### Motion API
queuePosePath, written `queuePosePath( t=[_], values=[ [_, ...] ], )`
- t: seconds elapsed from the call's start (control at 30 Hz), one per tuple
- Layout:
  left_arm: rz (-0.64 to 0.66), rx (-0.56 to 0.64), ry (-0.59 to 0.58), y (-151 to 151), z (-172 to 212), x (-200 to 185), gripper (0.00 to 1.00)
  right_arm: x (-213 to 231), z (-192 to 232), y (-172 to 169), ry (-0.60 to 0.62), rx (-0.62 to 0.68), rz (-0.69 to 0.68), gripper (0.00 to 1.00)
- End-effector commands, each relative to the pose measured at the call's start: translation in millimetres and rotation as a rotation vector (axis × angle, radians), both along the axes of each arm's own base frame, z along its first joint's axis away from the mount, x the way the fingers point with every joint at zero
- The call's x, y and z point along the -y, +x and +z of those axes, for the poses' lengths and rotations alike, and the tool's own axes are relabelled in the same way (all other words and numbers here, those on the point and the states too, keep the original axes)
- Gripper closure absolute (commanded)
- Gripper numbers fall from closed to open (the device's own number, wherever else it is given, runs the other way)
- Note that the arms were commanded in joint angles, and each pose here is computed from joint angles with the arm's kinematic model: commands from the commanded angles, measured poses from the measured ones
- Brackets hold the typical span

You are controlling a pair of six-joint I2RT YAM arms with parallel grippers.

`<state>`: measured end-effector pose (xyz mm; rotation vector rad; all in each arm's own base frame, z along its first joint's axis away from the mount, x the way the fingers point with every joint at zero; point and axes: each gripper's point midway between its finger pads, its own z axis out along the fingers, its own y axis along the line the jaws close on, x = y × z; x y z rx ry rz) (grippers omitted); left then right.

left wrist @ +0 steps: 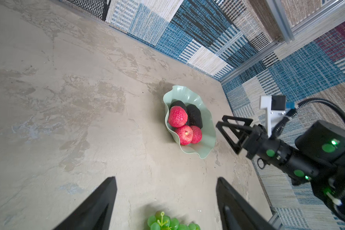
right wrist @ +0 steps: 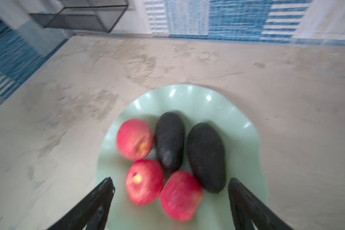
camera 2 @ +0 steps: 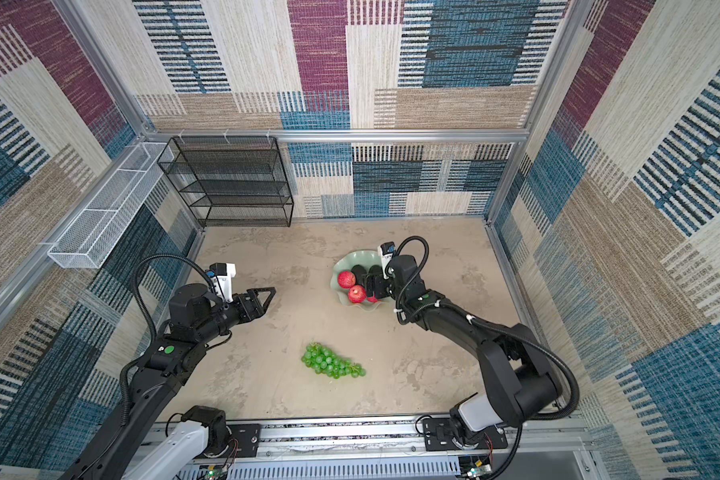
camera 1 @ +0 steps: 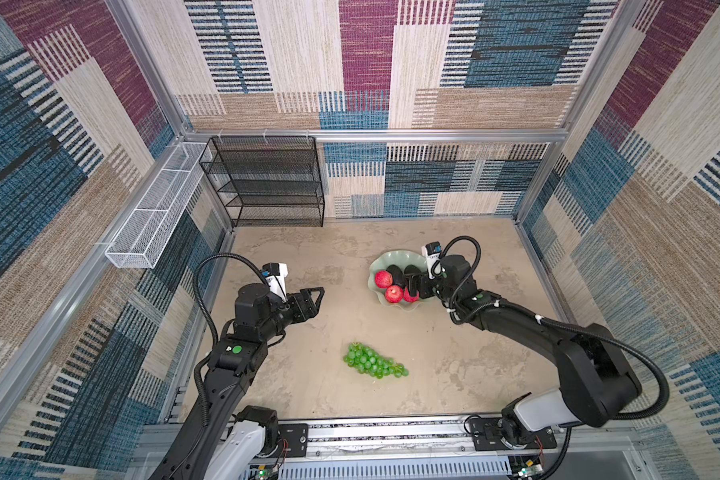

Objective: Place and organize the fake fruits in the fruit bowl
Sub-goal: 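Reach the right gripper to the green grapes and grasp the bunch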

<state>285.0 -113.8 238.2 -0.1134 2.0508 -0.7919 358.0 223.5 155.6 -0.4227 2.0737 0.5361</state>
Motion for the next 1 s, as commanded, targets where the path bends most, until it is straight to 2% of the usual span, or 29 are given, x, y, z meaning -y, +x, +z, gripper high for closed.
queuePosePath(
  t=[0.0,0.1,0.2,0.43,0.7,0.77,0.9,0.97],
  values=[
    [-0.011,0.085,0.033,4.4,14.4,-0.5,0.18,-57.3,22.8,-69.7,0.069,0.141,0.373,0.07],
    [-0.018,0.099,0.038,3.5,18.1,0.0,0.18,-91.0,14.4,-131.3,0.065,0.184,0.575,0.05],
    [-0.016,0.102,0.035,2.7,19.6,-0.4,0.18,-108.1,-7.6,-159.8,0.059,0.125,0.653,0.05],
    [-0.002,0.101,0.026,-1.4,19.7,-2.6,0.18,-133.7,-60.3,-182.5,-0.020,0.044,0.697,0.05],
    [0.015,0.108,0.040,-7.1,20.3,-7.3,0.18,-144.8,-103.8,-183.2,-0.081,-0.032,0.680,0.09],
    [0.017,0.107,0.042,-7.5,19.6,-7.8,0.18,-144.1,-107.5,-181.3,-0.080,-0.036,0.662,0.13],
    [0.020,0.106,0.044,-7.5,18.4,-8.4,0.18,-142.2,-120.0,-174.6,-0.109,-0.061,0.619,0.39],
    [0.020,0.109,0.043,-7.5,19.5,-8.4,0.18,-140.7,-120.9,-171.4,-0.111,-0.061,0.597,0.48]
  ],
)
